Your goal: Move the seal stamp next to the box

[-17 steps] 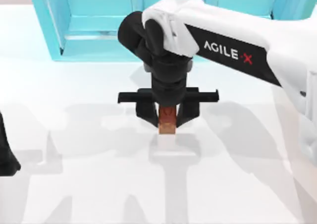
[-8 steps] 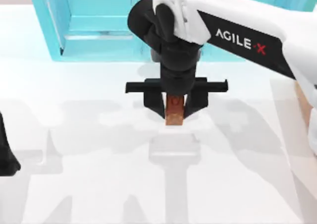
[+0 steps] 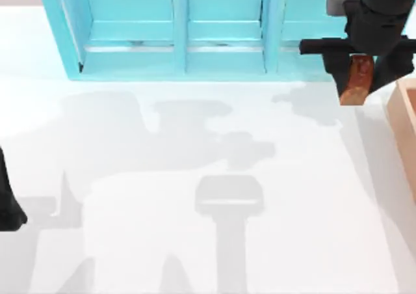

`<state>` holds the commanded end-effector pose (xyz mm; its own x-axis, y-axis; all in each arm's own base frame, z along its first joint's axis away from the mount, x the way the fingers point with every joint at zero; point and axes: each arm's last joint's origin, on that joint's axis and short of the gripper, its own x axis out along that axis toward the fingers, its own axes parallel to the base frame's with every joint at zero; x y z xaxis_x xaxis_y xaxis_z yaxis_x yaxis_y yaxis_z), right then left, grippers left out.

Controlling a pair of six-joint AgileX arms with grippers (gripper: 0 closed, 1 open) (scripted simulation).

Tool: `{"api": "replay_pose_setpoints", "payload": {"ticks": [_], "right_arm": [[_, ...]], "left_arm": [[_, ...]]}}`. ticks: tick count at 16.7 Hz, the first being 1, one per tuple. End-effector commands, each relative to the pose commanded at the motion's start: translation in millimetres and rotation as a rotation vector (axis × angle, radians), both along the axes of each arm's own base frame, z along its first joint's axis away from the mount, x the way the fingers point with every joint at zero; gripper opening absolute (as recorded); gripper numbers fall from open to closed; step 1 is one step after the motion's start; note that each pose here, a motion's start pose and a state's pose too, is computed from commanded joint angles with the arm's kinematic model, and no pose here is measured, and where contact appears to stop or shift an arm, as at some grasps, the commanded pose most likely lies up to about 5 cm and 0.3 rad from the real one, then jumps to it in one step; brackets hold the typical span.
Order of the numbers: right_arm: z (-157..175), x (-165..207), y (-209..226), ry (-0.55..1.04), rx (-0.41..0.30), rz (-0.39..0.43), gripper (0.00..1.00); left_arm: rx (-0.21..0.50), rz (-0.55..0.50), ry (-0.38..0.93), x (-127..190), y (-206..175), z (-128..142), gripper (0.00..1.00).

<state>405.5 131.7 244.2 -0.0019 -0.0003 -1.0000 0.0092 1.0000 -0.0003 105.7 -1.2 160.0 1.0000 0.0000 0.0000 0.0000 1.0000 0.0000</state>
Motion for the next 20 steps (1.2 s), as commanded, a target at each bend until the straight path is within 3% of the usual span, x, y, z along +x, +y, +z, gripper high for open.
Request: {"api": "replay_pose_setpoints", "payload": {"ticks": [3,9,16,20], "right_arm": [[17.6,-2.3,-42.4,-0.002,0.000,-0.001,0.00],[18.7,-2.5,-45.5,-0.003,-0.002,0.002,0.00],[-29.9,-6.2,-39.3,0.077,-0.046,0.005,0.00],[-39.8,-5.2,-44.2,0.020,-0.023,-0.003,0.00]], "left_arm": [[0.000,0.000,0.000,0.0,0.0,0.0,1.00],[0.000,0.000,0.000,0.0,0.0,0.0,1.00],[0.000,0.000,0.000,0.0,0.0,0.0,1.00],[0.000,0.000,0.000,0.0,0.0,0.0,1.00]]}}
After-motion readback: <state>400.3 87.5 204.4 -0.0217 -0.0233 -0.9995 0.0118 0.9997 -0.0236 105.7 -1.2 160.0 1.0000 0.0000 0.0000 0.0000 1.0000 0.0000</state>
